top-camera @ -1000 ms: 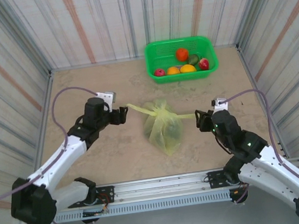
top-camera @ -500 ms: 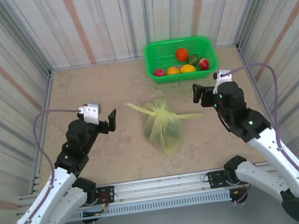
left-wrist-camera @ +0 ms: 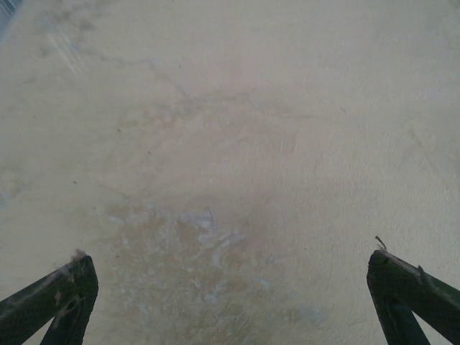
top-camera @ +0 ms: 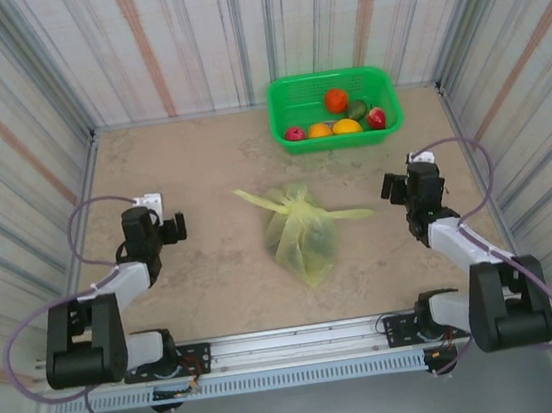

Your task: Place the fake fruits into the plastic bag and tie a complex knot

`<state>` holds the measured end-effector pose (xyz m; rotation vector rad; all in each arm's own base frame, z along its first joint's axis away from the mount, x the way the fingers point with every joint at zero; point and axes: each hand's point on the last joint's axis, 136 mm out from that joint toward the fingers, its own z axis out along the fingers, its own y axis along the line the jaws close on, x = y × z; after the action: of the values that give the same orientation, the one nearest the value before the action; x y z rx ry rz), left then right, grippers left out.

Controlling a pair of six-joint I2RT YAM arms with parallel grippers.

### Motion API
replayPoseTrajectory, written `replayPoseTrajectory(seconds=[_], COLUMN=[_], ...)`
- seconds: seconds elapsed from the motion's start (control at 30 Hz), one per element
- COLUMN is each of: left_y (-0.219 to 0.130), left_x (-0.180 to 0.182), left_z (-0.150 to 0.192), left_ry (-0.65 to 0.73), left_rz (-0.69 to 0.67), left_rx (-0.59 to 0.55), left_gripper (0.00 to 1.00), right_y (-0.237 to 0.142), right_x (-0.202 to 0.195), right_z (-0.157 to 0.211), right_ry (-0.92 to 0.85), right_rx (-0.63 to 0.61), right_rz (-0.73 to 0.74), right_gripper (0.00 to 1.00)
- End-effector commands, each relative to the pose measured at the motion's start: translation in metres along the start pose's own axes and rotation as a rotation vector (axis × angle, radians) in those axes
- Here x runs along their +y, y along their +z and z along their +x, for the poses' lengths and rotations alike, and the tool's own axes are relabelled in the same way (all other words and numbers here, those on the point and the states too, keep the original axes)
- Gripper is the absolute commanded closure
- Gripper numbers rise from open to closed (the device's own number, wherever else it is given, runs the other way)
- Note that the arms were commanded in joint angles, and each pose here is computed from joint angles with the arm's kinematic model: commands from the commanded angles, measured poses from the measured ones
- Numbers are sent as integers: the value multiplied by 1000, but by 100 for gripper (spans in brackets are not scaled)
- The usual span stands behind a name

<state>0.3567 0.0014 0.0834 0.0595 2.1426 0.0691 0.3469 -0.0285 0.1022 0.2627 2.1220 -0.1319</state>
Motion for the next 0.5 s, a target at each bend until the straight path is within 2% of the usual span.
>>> replayPoseTrajectory(seconds=[0.0,0.03,0.13,0.2,0.27,0.3,0.33,0.37,0.43,0.47], left_y=[2,2,14,14,21,28,28,29,31,30], left_x=[-5,-7,-5,-6,-23,-26,-19,-14,-14,-13], left_z=[-44,-45,-31,-30,-26,-31,-31,-27,-29,-28], left_ry=[-39,-14,-21,-3,35,51,24,-5,0,1], left_rz=[44,53,31,29,124,140,113,100,94,91], left_rx=[-194,-215,-248,-305,-204,-205,-209,-167,-182,-174], left_gripper=[1,1,1,1,1,1,1,1,1,1], right_y=[7,9,13,23,29,32,37,44,49,50], right_x=[4,7,17,23,29,30,30,32,24,22], right_z=[-13,-12,-23,-13,-3,-10,-6,-5,-7,-4], right_ry=[-13,-22,4,-7,-26,-24,-27,-35,-7,-7], right_rx=[-163,-143,-245,-216,-248,-273,-204,-140,-159,-122], right_rz=[-85,-117,-209,-248,-282,-283,-270,-265,-228,-205], right_gripper=[0,0,0,0,1,1,1,1,1,1])
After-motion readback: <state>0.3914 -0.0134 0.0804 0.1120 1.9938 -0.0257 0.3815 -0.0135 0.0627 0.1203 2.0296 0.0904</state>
